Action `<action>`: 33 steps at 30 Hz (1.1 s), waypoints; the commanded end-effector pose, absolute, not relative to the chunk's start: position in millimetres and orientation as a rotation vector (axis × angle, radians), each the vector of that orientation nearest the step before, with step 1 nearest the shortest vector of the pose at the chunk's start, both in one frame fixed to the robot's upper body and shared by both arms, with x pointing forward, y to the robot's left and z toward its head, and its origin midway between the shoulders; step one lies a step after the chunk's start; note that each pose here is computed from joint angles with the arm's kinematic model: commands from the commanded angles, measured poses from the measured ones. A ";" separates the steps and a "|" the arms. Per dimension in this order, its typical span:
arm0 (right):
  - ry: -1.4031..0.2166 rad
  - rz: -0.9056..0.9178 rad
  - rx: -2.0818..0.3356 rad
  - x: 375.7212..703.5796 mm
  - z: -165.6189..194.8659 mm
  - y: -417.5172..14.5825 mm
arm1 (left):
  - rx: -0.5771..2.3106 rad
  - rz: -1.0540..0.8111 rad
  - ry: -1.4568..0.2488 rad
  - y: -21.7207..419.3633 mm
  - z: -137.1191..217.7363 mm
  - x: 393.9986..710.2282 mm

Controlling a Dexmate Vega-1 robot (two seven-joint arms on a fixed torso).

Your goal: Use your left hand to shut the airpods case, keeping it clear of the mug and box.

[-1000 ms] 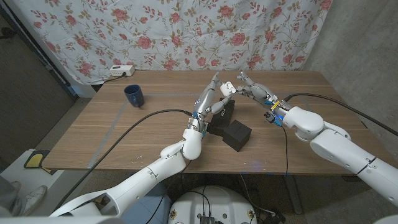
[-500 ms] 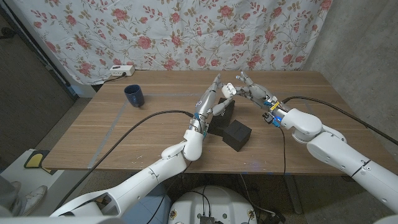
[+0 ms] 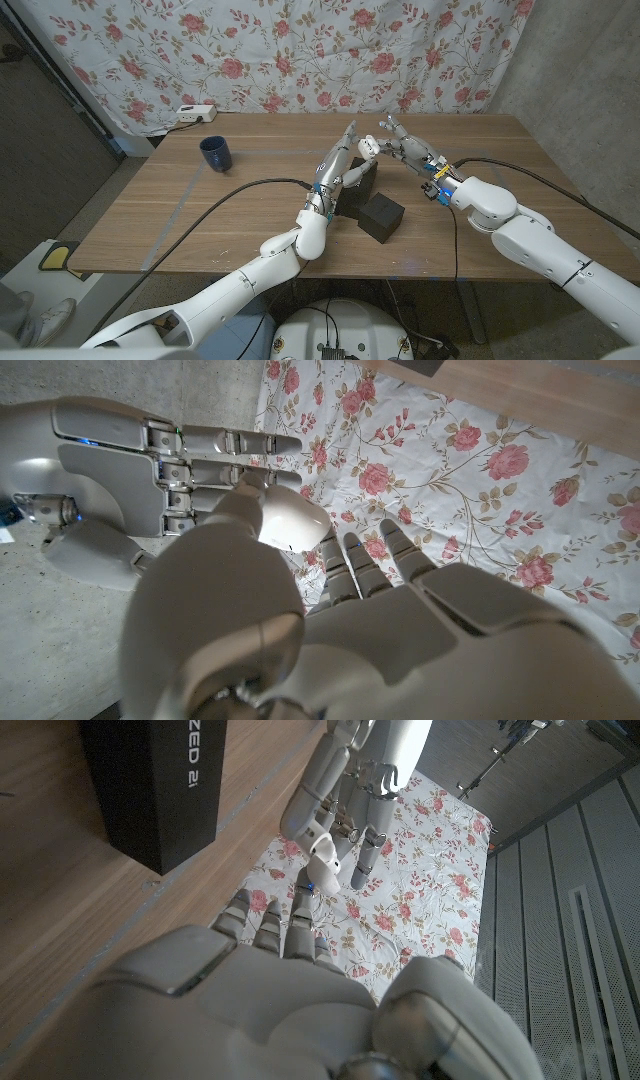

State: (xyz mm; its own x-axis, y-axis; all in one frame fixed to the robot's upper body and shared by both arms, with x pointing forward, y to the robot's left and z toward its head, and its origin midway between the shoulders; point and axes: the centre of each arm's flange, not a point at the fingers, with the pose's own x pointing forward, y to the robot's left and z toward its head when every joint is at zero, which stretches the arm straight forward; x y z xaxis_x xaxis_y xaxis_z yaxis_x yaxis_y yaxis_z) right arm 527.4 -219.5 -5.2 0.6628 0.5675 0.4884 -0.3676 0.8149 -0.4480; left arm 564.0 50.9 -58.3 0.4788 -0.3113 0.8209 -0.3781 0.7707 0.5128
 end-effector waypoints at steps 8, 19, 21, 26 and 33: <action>-0.665 0.538 -0.328 523.8 -5.0 -221.1 | 0.724 0.048 -1.086 54.6 -64.7 561.9; -0.674 0.548 -0.322 521.6 -4.5 -222.5 | 0.729 0.045 -1.089 51.7 -64.5 561.9; -0.674 0.550 -0.321 521.7 -4.5 -223.1 | 0.730 0.044 -1.091 50.6 -64.2 561.9; -0.676 0.546 -0.316 522.5 -5.2 -224.6 | 0.727 0.041 -1.091 48.2 -64.3 562.2; -0.675 0.507 -0.326 523.7 -5.5 -233.1 | 0.727 0.050 -1.085 50.9 -64.9 562.0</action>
